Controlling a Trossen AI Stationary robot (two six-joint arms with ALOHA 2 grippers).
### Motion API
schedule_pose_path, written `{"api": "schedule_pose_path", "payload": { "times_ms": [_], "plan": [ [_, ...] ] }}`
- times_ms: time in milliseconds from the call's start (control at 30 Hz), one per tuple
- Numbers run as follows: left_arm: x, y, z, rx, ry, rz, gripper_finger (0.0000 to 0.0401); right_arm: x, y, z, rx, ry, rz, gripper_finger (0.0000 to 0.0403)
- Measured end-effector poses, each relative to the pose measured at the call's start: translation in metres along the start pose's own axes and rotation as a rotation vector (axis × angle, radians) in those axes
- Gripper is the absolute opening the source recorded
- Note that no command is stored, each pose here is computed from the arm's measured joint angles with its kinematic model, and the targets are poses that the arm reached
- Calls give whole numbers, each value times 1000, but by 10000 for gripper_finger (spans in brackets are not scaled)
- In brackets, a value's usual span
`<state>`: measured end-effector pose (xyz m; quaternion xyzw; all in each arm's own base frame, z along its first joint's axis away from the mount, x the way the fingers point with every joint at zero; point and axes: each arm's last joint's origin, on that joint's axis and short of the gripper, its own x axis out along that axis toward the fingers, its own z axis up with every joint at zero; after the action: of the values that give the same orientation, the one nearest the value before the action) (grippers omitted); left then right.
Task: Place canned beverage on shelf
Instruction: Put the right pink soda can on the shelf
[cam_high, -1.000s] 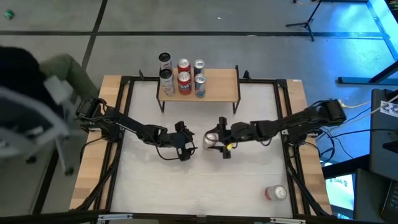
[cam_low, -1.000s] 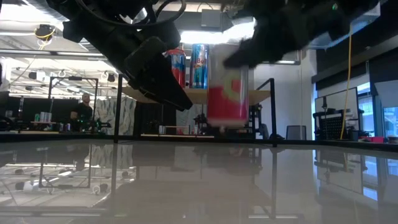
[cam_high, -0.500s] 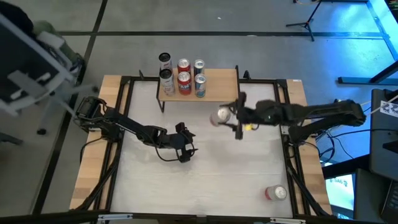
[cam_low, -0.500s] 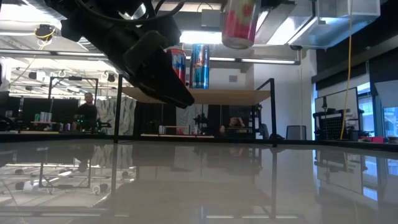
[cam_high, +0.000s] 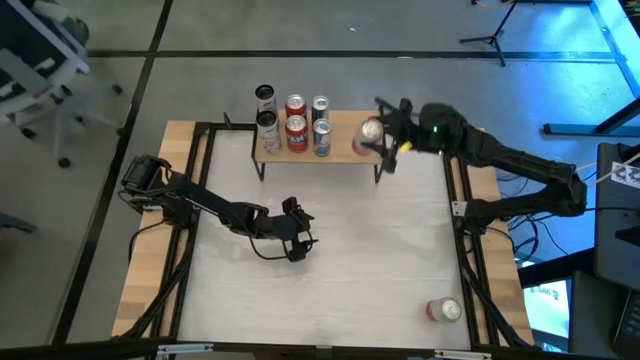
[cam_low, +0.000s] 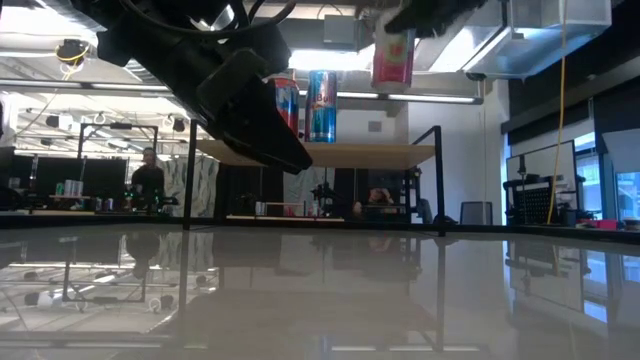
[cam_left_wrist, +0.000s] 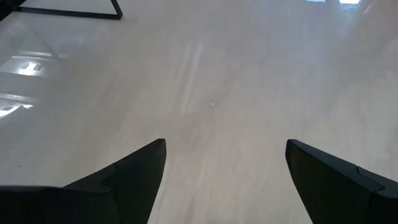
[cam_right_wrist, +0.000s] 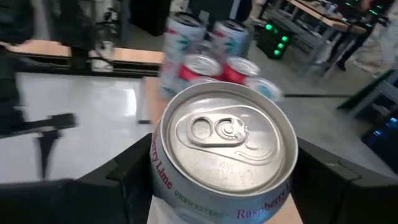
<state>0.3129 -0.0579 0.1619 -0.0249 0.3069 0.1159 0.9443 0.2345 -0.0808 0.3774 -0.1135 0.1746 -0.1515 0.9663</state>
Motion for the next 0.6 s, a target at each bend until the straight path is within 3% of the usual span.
{"api": "schedule_pose_path", "payload": {
  "times_ms": [333,600],
  "plan": [
    [0,0,0,5,-2,6,321,26,-69,-34,93,50,-28,280],
    [0,0,0,3,-2,7,321,58,-97,-61,138,68,-24,281]
  ]
}}
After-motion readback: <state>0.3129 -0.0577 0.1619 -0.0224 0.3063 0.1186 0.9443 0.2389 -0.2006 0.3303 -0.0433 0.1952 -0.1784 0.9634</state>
